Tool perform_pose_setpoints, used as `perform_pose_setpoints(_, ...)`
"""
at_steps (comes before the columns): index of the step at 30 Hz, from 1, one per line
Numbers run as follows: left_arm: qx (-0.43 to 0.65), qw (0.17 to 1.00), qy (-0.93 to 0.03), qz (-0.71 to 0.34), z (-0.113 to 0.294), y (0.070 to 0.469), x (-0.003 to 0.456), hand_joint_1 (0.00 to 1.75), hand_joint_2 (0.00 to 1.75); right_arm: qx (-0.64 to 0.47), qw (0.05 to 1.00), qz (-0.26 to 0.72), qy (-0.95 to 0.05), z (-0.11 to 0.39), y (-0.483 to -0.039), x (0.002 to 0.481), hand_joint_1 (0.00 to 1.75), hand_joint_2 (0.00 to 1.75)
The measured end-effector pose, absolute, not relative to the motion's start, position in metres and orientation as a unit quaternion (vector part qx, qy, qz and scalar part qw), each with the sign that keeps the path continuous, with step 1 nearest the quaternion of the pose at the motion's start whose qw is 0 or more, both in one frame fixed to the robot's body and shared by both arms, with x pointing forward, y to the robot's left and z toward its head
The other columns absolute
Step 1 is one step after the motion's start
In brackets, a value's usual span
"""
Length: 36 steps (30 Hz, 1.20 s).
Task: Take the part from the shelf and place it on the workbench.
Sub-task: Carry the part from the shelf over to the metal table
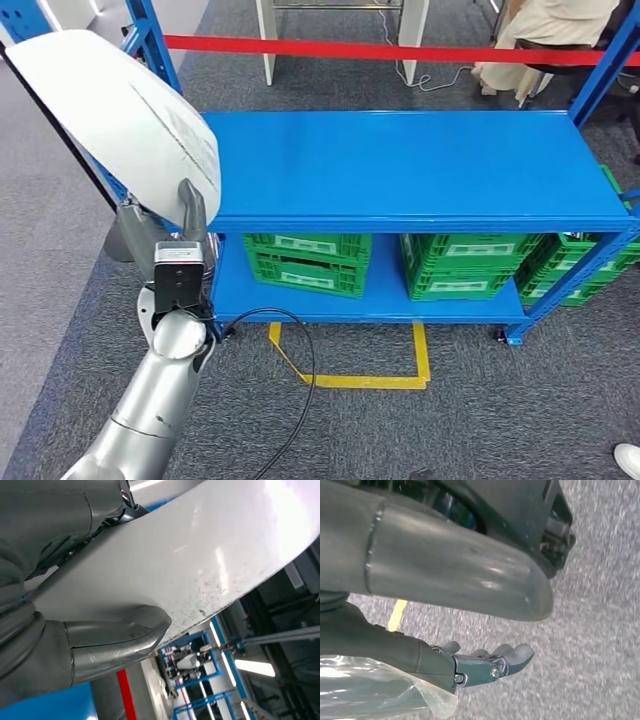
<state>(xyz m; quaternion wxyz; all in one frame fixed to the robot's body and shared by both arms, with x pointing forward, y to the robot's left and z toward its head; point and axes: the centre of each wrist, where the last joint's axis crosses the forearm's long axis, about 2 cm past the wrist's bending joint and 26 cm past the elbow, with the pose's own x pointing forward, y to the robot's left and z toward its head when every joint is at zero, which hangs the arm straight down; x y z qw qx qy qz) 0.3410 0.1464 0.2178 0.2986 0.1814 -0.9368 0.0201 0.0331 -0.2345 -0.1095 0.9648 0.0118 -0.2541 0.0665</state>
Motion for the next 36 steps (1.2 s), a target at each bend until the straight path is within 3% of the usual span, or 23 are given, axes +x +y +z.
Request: perform_pose_setpoints(36, 0.203, 0.295, -0.932, 0.050, 0.216, 0.166, 0.343, 1.75, 1.75, 0.011, 0.965, 0.062, -0.254, -0.110, -0.236, 0.031, 0.00, 0.00)
